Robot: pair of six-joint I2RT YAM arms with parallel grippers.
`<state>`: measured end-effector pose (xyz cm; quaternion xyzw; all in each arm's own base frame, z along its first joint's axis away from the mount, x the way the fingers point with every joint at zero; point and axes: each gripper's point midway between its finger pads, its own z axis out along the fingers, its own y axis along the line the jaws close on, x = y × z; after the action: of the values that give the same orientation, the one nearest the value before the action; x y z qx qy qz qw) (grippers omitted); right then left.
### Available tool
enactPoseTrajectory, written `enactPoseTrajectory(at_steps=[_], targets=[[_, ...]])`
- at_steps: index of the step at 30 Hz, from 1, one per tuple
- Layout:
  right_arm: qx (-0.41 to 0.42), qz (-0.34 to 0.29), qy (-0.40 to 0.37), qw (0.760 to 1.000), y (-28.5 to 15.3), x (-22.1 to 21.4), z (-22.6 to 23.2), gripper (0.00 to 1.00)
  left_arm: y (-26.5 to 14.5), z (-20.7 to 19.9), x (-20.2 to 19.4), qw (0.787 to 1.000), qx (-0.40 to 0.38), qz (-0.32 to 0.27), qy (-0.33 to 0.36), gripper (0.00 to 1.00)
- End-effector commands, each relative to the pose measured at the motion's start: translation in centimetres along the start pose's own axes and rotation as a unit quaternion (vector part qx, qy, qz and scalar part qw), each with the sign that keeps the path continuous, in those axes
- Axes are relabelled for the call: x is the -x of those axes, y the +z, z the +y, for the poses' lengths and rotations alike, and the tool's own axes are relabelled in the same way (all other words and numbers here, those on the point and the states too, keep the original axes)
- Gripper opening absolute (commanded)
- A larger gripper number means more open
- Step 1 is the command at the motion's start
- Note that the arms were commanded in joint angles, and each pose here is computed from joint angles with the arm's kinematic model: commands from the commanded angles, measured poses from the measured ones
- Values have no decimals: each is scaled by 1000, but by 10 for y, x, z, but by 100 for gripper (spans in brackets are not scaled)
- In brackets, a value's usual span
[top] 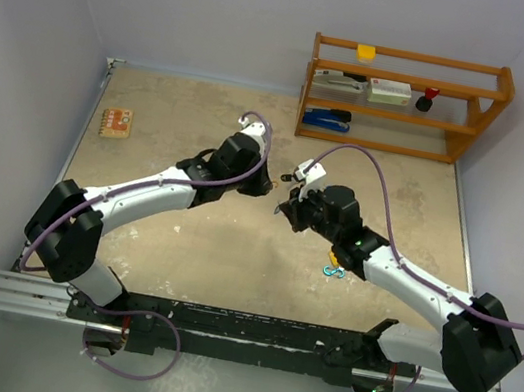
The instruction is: Put the keys on the keyring
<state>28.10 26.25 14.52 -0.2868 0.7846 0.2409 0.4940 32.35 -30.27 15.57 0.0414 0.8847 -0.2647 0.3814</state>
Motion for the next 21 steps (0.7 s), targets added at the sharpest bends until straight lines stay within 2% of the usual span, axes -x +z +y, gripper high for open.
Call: enactPoseTrajectory(at_steps=[1, 21], targets=[[-5, -34, -16, 999, 2, 30, 0, 0, -4, -23, 18, 999, -31, -18, -2, 0], [-6, -30, -22, 999, 7, 31, 0, 0, -5, -28, 9, 999, -37, 1, 18, 0]])
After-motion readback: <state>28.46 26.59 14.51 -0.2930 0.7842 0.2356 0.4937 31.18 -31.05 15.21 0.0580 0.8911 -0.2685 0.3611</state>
